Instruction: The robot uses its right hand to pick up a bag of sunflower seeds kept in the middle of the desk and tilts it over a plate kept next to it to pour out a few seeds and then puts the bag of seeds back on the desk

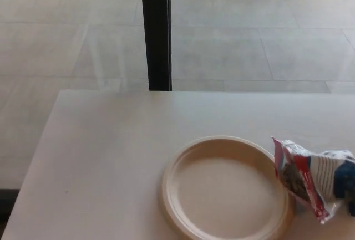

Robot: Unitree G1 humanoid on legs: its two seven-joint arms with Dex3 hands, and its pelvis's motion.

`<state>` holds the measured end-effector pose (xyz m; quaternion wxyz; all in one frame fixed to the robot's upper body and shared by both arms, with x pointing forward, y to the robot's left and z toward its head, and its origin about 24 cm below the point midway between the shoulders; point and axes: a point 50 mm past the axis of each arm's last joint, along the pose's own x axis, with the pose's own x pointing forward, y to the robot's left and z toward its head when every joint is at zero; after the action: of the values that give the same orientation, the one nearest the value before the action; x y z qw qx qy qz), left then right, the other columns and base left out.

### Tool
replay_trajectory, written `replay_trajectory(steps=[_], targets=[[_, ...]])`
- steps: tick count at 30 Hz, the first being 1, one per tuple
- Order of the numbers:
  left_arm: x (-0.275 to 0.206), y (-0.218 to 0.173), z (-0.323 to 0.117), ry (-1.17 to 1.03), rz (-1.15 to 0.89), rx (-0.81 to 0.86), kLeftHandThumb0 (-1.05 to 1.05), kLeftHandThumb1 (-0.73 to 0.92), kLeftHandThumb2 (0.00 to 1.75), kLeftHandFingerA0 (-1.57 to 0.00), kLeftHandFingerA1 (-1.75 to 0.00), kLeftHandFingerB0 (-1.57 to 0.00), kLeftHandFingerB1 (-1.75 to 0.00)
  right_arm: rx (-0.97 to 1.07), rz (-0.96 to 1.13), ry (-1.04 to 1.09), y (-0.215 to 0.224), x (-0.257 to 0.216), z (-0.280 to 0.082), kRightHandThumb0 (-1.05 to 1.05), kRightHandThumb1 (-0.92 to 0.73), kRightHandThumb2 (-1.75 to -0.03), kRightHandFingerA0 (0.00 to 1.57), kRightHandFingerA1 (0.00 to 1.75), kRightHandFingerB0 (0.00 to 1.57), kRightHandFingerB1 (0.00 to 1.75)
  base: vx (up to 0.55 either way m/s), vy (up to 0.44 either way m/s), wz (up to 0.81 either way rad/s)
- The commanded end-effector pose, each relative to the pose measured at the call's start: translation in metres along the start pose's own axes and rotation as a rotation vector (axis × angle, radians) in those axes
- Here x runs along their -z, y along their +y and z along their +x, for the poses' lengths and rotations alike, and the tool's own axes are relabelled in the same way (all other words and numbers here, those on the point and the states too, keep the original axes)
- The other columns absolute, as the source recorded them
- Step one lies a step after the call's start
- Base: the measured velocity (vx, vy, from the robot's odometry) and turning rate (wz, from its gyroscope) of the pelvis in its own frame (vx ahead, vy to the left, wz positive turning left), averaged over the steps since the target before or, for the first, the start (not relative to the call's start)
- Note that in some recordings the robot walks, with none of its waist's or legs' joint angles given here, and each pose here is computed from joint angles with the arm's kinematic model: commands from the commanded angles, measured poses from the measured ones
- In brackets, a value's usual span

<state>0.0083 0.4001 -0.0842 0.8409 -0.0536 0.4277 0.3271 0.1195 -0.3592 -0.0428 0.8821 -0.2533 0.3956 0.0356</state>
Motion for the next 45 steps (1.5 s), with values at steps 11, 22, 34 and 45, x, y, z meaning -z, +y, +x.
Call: replay_trajectory(steps=[11, 22, 34, 45], targets=[[-0.008, 0.002, 0.0, -0.054, -0.007, 0.016, -0.78, 0.73, 0.62, -0.47, -0.49, -0.35, -0.33, -0.017, 0.054, 0.269, 0.011, 0.089, -0.033, -0.7, -0.46, -0.85, 0.2, 0.6, 0.08, 0.42, 0.0, 0.0, 0.0], [-0.003, 0.002, -0.001, -0.041, -0.02, -0.005, -0.88, 0.62, 1.0, -0.47, -0.58, -0.31, -0.46, 0.272, 0.446, 0.24, -0.032, 0.11, -0.078, -0.68, -0.49, -0.88, 0.02, 0.3, 0.0, 0.28, 0.0, 0.0, 0.0], [-0.003, 0.002, -0.001, -0.041, -0.025, -0.001, -0.83, 0.72, 0.62, -0.48, -0.47, -0.37, -0.33, 0.708, 0.659, -0.213, -0.128, 0.017, -0.049, -0.85, -0.57, -0.95, 0.03, 0.16, 0.02, 0.12, 0.0, 0.0, 0.0], [-0.005, 0.001, -0.001, -0.048, -0.005, 0.002, -0.8, 0.58, 0.99, -0.44, -0.57, -0.29, -0.47, 0.64, 0.424, -0.756, -0.174, -0.143, -0.071, -0.87, -0.55, -0.92, 0.07, 0.21, 0.07, 0.28, 0.0, 0.0, 0.01]])
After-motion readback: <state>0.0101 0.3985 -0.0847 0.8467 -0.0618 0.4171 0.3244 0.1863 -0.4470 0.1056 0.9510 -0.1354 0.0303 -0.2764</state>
